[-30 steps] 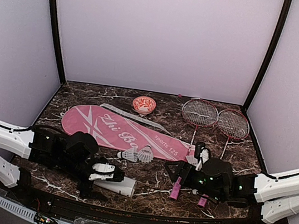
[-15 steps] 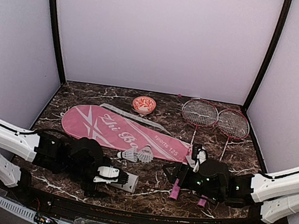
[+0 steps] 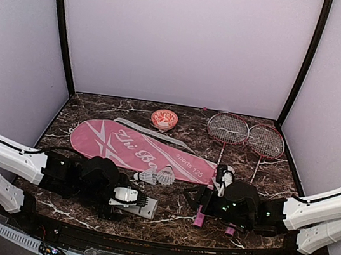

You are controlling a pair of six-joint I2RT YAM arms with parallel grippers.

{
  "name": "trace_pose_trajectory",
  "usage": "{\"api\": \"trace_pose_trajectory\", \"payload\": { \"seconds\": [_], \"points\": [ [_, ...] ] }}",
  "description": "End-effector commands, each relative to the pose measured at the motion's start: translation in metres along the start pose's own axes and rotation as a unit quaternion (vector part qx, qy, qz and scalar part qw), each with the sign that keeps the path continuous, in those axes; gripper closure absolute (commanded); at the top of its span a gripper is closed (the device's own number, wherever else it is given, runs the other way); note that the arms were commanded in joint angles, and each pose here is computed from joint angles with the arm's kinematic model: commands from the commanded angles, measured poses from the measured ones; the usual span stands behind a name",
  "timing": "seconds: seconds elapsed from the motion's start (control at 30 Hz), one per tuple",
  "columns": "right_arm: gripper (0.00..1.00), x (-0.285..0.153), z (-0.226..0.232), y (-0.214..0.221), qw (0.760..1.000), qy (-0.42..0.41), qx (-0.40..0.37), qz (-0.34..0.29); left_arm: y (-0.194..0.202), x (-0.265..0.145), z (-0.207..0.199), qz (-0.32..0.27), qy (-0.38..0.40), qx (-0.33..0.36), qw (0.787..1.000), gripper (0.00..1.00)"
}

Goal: Pack up the badminton gear
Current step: Pick up the shuttle tube from the center of the board.

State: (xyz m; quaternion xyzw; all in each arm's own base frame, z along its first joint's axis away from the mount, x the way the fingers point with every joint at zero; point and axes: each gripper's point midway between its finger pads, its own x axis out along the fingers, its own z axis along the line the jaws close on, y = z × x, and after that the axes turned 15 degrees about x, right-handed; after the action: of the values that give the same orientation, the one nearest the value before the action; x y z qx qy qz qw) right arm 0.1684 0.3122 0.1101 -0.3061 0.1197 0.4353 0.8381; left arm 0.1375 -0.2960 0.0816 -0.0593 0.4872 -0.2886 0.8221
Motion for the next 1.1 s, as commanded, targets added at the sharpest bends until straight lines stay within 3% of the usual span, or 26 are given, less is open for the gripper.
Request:
{"api": "trace_pose_trajectory", "payload": {
  "seconds": [0.0,0.17,0.57,0.77,0.9,1.07],
  "points": [
    [0.16,0.004,0.021,-0.004,1.0,-0.028,0.01,-0.003,-0.002,-0.003,0.017,0.011,-0.035,0.001,0.999,0.08],
    [0.16,0.006,0.023,-0.003,0.999,-0.031,0.01,-0.002,-0.001,-0.002,0.007,-0.002,-0.021,0.005,1.0,0.06],
    [0.16,0.009,0.024,0.002,0.999,-0.034,0.012,0.009,0.017,0.026,-0.014,0.066,0.037,0.009,0.997,0.07],
    [0.16,0.01,0.022,0.003,0.999,-0.033,0.015,0.01,0.012,0.022,-0.018,0.045,0.046,0.009,0.998,0.12],
    [0.16,0.01,0.021,0.004,0.999,-0.032,0.014,0.011,0.009,0.022,-0.025,0.034,0.061,0.008,0.997,0.21],
    [0.16,0.011,0.02,0.003,0.999,-0.031,0.015,0.01,0.011,0.026,-0.033,0.038,0.081,0.007,0.996,0.21]
  ]
}}
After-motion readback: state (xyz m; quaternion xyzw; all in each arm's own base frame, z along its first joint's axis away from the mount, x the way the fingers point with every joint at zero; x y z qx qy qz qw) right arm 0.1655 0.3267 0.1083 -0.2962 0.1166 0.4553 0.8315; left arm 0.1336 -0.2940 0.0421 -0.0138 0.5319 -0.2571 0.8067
